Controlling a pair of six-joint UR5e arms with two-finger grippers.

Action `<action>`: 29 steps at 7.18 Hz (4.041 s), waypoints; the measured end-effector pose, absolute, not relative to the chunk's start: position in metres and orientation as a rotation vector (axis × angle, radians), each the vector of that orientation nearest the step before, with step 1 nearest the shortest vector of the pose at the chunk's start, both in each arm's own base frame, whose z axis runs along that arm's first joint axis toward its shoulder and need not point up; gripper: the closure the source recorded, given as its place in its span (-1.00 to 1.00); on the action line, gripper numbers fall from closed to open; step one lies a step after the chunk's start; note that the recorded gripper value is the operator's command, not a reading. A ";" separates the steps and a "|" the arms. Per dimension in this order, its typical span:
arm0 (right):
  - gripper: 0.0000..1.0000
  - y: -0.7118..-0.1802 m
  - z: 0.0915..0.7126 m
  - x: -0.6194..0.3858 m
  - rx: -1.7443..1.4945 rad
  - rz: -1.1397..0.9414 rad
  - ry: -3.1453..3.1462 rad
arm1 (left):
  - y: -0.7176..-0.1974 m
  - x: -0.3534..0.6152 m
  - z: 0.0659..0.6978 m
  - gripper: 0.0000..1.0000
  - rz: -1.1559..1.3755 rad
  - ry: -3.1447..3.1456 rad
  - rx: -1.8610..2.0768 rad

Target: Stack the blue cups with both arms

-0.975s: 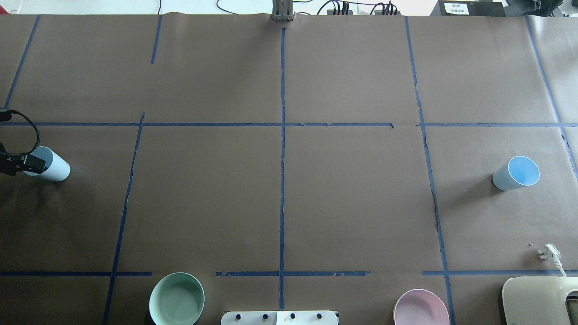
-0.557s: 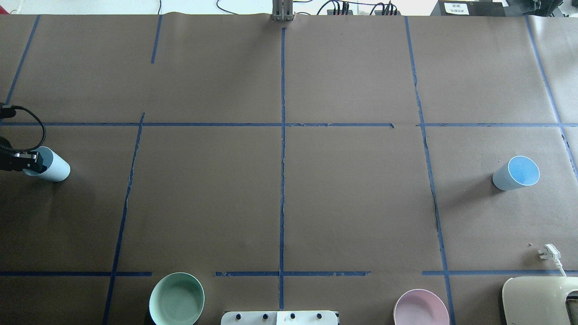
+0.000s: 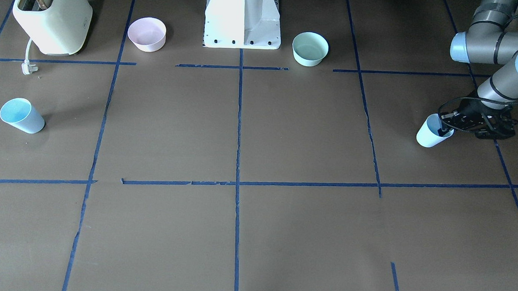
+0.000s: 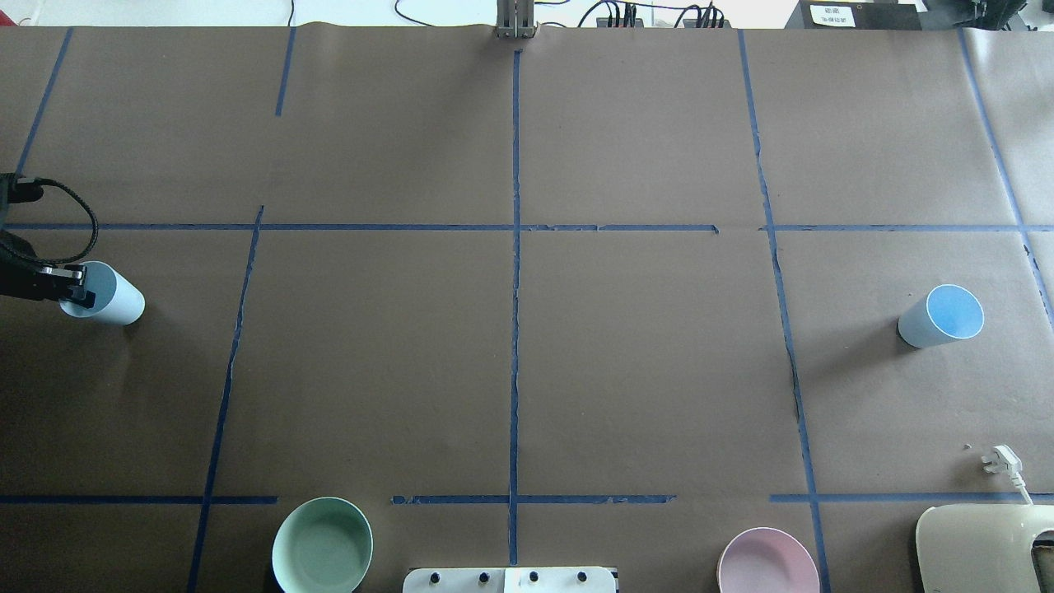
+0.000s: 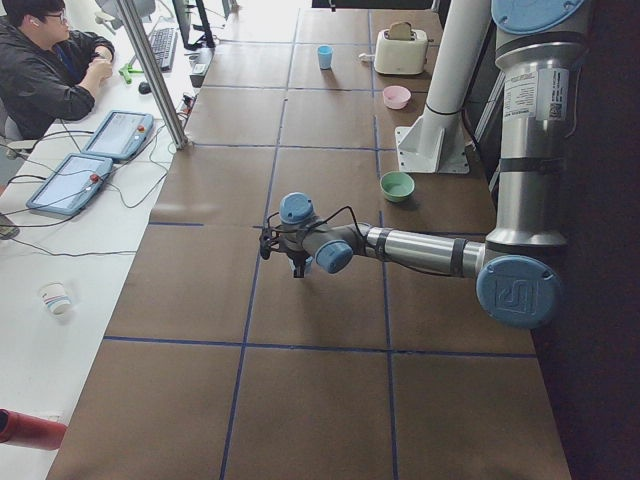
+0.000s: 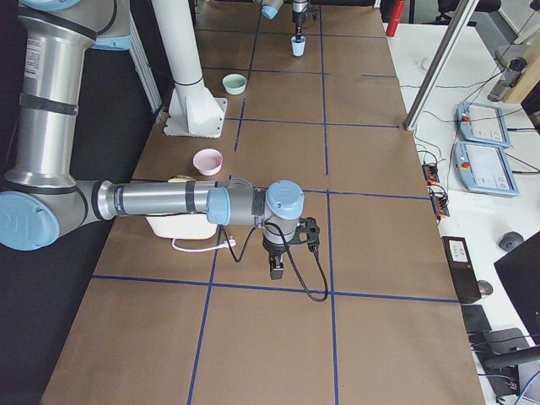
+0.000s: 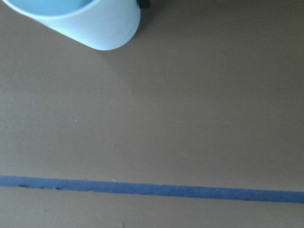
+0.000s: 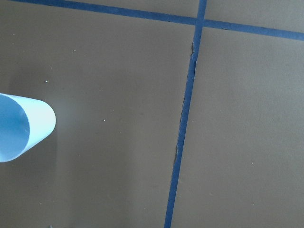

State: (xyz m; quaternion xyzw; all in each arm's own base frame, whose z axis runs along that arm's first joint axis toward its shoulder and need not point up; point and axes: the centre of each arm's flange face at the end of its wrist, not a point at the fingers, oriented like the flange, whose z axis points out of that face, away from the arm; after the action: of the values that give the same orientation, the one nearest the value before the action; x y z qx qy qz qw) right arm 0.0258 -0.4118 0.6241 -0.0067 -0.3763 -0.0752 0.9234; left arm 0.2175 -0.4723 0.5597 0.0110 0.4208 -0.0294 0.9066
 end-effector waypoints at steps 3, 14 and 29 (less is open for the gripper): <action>-1.00 -0.412 0.623 0.026 -0.013 -0.155 -0.774 | -0.516 0.297 0.415 1.00 -0.147 0.894 -0.050; -1.00 -0.413 0.617 0.025 0.006 -0.163 -0.775 | -0.482 0.605 0.182 -1.00 -0.280 0.879 -0.117; -1.00 -0.465 0.534 -0.063 0.061 0.031 -0.836 | -0.400 -0.077 0.623 -1.00 0.140 0.809 0.012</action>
State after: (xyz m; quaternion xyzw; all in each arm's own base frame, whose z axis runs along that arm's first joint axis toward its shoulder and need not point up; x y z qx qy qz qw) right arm -0.0626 -0.4652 0.5344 0.0297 -0.4057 0.0149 0.9134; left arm -0.0768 -0.4004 0.6234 0.0058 0.3930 0.0681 0.9170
